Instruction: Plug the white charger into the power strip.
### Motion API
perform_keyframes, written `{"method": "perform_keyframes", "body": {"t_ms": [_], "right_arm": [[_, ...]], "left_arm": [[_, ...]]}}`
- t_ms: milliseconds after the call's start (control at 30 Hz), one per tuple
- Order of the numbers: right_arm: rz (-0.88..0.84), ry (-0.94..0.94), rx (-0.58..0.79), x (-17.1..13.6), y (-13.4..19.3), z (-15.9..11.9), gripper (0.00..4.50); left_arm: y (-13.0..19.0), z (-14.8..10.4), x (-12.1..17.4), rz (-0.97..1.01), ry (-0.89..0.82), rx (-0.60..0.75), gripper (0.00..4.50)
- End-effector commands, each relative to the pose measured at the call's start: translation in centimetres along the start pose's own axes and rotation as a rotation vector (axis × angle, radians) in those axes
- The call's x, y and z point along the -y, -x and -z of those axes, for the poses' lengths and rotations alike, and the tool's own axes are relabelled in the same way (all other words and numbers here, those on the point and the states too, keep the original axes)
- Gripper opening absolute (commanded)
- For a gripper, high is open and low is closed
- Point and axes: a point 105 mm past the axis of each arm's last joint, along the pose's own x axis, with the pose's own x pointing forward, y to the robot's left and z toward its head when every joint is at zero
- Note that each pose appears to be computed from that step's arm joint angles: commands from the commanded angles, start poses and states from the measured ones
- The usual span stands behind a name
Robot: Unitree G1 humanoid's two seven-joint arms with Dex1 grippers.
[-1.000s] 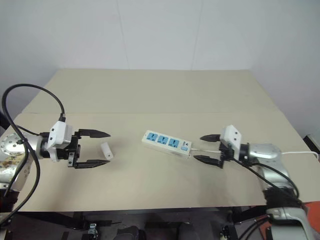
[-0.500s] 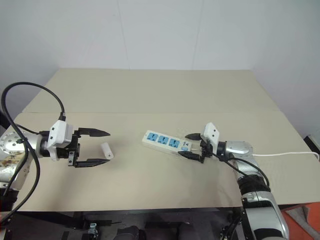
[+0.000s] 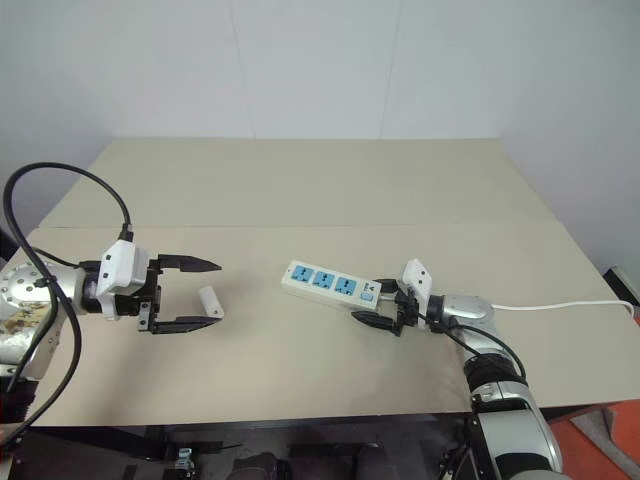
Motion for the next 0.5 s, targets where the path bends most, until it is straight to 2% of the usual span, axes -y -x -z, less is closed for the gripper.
{"method": "perform_keyframes", "body": {"t_ms": [33, 67, 233, 500], "right_arm": [[0.023, 0.01, 0.041, 0.7, 0.3, -0.9, 4.5], [0.023, 0.01, 0.04, 0.8, 0.4, -0.8, 4.5], [0.018, 0.024, 0.034, 0.9, 0.8, -0.8, 3.43], [0.001, 0.063, 0.022, 0.8, 0.7, -1.0, 3.42]], "left_arm": [[0.5, -0.9, -0.2, -0.019, -0.032, 0.006, 4.49], [0.5, -0.9, -0.2, -0.02, -0.032, 0.005, 4.49], [0.4, -0.9, -0.4, -0.019, -0.04, 0.005, 4.5], [-1.6, -1.0, -1.4, 0.043, -0.101, -0.045, 4.5]]}}
